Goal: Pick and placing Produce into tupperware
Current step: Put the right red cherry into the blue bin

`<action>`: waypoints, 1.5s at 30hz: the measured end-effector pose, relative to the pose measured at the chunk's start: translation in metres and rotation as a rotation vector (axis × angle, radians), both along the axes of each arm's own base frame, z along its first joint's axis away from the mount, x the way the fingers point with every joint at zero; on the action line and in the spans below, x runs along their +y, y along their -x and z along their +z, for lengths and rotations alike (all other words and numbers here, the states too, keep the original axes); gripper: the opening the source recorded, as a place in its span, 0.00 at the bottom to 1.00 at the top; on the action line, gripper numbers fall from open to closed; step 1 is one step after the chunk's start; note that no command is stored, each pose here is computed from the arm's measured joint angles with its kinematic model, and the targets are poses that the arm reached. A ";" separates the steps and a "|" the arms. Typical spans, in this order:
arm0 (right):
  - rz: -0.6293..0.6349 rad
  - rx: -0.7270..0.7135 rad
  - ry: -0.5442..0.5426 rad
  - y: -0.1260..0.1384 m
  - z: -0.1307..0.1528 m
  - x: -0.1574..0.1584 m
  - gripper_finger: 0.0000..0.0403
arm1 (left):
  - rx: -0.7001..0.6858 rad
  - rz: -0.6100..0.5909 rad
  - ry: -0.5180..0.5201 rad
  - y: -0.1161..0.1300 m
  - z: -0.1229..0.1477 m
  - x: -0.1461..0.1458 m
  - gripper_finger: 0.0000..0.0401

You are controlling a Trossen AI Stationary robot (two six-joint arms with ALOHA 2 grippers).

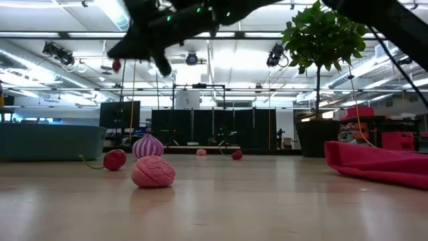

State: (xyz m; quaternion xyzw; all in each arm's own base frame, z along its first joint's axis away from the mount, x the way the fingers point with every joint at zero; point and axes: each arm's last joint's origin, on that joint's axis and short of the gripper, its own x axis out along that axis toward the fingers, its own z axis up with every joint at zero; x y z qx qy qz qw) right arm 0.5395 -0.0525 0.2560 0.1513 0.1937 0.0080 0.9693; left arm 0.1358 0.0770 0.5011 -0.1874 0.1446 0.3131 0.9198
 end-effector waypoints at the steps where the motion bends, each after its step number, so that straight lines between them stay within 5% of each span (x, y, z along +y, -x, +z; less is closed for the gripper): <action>1: -0.003 -0.010 -0.003 -0.004 -0.006 -0.001 0.01 | 0.000 0.000 0.000 0.000 0.000 0.000 0.43; 9: -0.008 -0.002 -0.012 -0.020 -0.047 -0.004 0.01 | 0.000 0.000 0.001 0.000 0.000 0.000 0.43; 17: -0.013 -0.111 -0.008 -0.028 -0.052 -0.002 0.01 | 0.000 0.000 0.000 0.000 0.000 0.000 0.43; 25: -0.006 -0.057 -0.054 -0.033 -0.086 0.003 0.01 | -0.001 0.001 0.003 0.000 0.000 0.000 0.43; 45: -0.017 -0.018 0.051 -0.034 -0.100 0.002 0.03 | 0.005 -0.002 -0.001 0.000 0.000 0.000 0.43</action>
